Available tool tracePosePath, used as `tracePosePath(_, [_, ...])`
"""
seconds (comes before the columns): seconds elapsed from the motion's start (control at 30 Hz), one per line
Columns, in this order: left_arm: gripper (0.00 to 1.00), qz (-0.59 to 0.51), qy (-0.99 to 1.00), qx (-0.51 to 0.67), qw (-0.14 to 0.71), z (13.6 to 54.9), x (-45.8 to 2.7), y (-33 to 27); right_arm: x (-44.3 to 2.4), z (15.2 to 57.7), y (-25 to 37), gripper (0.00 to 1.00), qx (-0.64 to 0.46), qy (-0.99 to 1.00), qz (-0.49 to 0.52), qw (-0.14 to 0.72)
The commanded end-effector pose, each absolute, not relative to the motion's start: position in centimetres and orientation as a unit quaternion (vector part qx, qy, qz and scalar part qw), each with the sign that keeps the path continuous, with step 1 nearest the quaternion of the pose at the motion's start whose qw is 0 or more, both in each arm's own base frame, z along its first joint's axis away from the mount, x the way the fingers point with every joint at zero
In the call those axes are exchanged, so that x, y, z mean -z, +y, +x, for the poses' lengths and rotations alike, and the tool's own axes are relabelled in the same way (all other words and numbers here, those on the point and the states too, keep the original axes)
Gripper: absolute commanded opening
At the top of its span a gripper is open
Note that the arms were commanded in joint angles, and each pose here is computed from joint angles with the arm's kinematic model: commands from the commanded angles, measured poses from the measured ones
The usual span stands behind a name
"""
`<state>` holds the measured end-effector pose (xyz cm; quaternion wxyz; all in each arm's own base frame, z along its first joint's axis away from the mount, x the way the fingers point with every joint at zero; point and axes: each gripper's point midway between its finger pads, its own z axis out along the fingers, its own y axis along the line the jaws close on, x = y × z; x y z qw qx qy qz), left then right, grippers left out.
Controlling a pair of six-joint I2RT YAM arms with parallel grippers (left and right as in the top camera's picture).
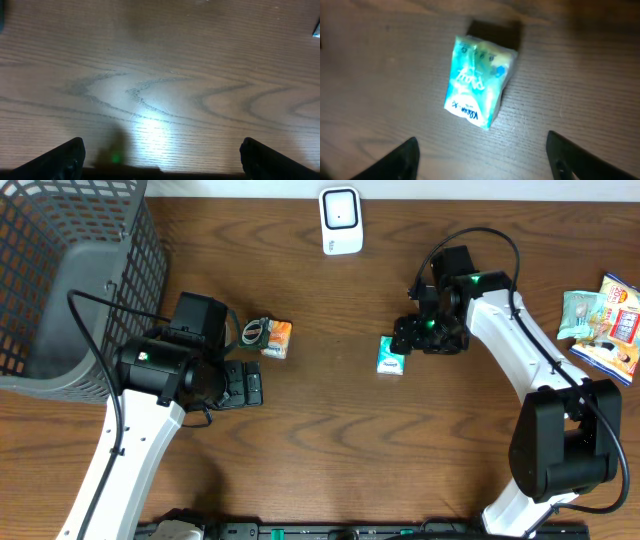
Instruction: Scan the item barcode
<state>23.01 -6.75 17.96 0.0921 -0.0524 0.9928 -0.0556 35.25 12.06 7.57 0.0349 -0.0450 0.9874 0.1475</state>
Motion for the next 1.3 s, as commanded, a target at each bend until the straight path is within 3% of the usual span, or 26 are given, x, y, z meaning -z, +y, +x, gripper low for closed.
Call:
tracePosePath(0.0, [0.98, -0.058, 0.993, 0.059, 0.087, 22.9, -17.8, -6.8, -8.3, 35.2, 13.2, 0.84, -0.180, 0.982, -0.044, 0.033])
tracePosePath(0.27, [0.98, -0.058, 0.993, 0.059, 0.087, 22.9, -17.8, -6.8, -8.6, 34.8, 14.7, 0.99, -0.204, 0.977, -0.057, 0.028])
tracePosePath(0.9, [0.98, -0.058, 0.993, 0.059, 0.087, 22.9, -17.8, -6.8, -9.2, 38.1, 15.6, 0.99, -0.219, 0.970, -0.041, 0.093])
tracePosePath(1.0, [0.98, -0.058, 0.993, 0.059, 0.087, 22.9, -17.8, -6.8, -8.9, 38.2, 15.8, 0.93, -0.216, 0.971, -0.036, 0.097])
tracePosePath(1.07, [0.98, -0.058, 0.993, 0.059, 0.087, 22.9, -17.8, -6.8, -8.0, 38.2, 14.6, 0.83, -0.174, 0.980, -0.015, 0.093])
tracePosePath(1.17, [0.98, -0.058, 0.993, 0.059, 0.087, 22.9, -17.8, -6.8, -6.6, 38.0, 12.0, 0.80, -0.101, 0.990, 0.036, 0.091])
tracePosePath(1.27, [0.98, -0.058, 0.993, 0.059, 0.087, 22.9, -17.8, -6.8, -5.6, 38.2, 12.1, 0.67, -0.107, 0.988, 0.037, 0.100])
